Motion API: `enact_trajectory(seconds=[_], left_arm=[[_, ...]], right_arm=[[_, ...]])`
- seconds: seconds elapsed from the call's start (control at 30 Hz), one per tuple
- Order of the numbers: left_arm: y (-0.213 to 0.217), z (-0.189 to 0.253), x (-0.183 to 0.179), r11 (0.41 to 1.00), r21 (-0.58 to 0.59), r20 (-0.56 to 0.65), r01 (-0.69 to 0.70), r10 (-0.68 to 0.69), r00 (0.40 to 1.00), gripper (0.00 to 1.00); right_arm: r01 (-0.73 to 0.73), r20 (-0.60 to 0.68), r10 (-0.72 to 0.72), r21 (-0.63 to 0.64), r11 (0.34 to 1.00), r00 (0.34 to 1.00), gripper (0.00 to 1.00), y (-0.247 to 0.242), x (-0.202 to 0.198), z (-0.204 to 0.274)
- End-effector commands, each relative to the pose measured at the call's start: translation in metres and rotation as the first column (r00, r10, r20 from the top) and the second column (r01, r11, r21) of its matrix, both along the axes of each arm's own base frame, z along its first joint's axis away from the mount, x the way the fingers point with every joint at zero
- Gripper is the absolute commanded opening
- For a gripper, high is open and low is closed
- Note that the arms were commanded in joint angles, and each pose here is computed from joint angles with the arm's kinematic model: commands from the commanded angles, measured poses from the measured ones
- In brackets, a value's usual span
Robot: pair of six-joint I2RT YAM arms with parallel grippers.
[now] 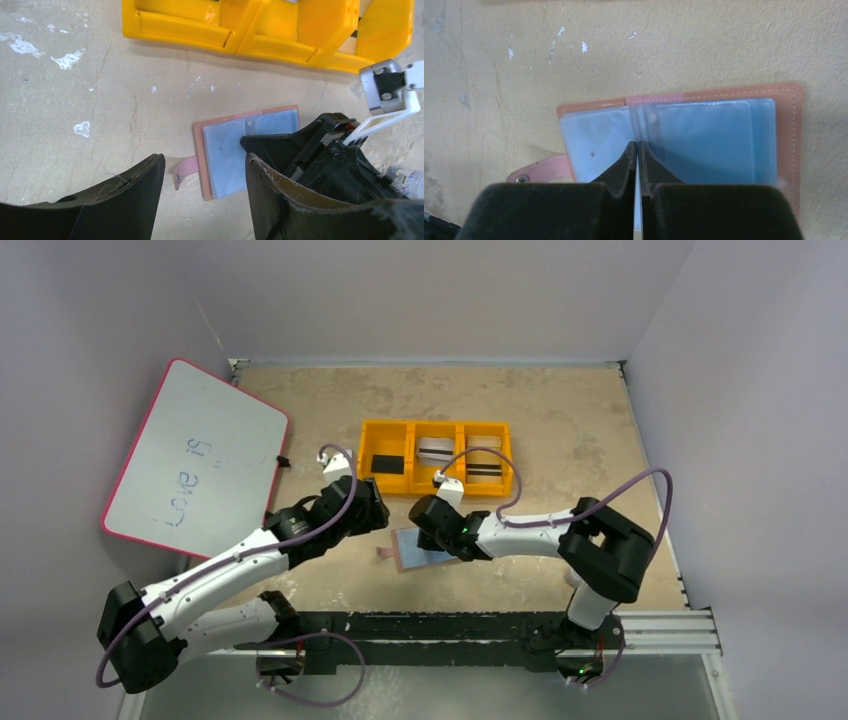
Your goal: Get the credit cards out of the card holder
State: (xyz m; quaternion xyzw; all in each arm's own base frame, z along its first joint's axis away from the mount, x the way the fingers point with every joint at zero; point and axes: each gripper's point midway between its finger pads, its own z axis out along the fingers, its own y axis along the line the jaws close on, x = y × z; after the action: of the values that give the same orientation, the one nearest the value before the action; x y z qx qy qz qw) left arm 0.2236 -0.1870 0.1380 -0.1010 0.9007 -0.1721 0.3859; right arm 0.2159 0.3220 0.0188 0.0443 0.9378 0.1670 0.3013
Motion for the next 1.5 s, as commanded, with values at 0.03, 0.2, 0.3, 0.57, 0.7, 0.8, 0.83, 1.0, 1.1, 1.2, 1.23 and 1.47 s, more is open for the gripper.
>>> enact_trajectory(seconds=[0.03,0.2,0.3,0.57,0.7,0.8,0.83,1.0,1.1,1.2,1.23,1.47], left_arm=[[-0.017,-0.01,-0.004,0.997,-0.032,-0.029,0.071,-0.072,0.997,0.59],[-0.029,-0.018,-0.008,0.992,-0.062,-0.05,0.108,-0.111,0.993,0.59],[-0.033,-0.022,-0.011,0.99,-0.076,-0.063,0.117,-0.122,0.991,0.59],[-0.066,-0.031,-0.02,0.973,-0.139,-0.095,0.185,-0.199,0.975,0.58],[-0.072,-0.04,-0.021,0.979,-0.122,-0.108,0.162,-0.175,0.979,0.56],[-0.071,-0.046,-0.02,0.984,-0.118,-0.112,0.134,-0.147,0.983,0.56],[-0.071,-0.048,-0.02,0.985,-0.117,-0.113,0.126,-0.139,0.984,0.56],[-0.071,-0.059,-0.022,0.987,-0.127,-0.128,0.101,-0.117,0.985,0.56],[-0.07,-0.066,-0.023,0.988,-0.127,-0.139,0.092,-0.11,0.984,0.55],[-0.068,-0.072,-0.025,0.989,-0.121,-0.152,0.086,-0.104,0.983,0.54],[-0.068,-0.073,-0.025,0.988,-0.124,-0.153,0.086,-0.105,0.983,0.54],[-0.076,-0.087,-0.031,0.983,-0.143,-0.186,0.114,-0.14,0.973,0.5]], right_arm=[[-0.053,-0.067,0.055,0.025,0.998,0.996,0.0,-0.007,-0.02,-0.019],[-0.029,-0.069,0.039,0.133,0.991,0.997,0.0,-0.008,-0.015,-0.011],[-0.036,-0.068,0.053,0.223,0.974,0.996,0.0,-0.009,-0.014,-0.002],[-0.112,-0.018,0.126,0.336,0.935,0.992,0.14,-0.002,-0.017,0.02],[-0.128,-0.011,0.139,0.334,0.934,0.99,0.22,-0.006,-0.021,0.022],[-0.129,0.002,0.134,0.295,0.947,0.991,0.3,-0.014,-0.02,0.02],[-0.131,-0.003,0.137,0.279,0.951,0.991,0.34,-0.015,-0.021,0.018],[-0.133,-0.049,0.143,0.159,0.978,0.989,0.37,-0.019,-0.024,0.0],[-0.157,-0.054,0.173,0.225,0.962,0.983,0.32,-0.008,-0.03,0.0],[-0.137,-0.048,0.153,0.243,0.96,0.987,0.29,-0.007,-0.027,0.004],[-0.13,-0.045,0.144,0.237,0.963,0.989,0.29,-0.008,-0.026,0.005],[-0.132,-0.099,0.176,0.343,0.93,0.979,0.3,0.005,-0.039,0.008]])
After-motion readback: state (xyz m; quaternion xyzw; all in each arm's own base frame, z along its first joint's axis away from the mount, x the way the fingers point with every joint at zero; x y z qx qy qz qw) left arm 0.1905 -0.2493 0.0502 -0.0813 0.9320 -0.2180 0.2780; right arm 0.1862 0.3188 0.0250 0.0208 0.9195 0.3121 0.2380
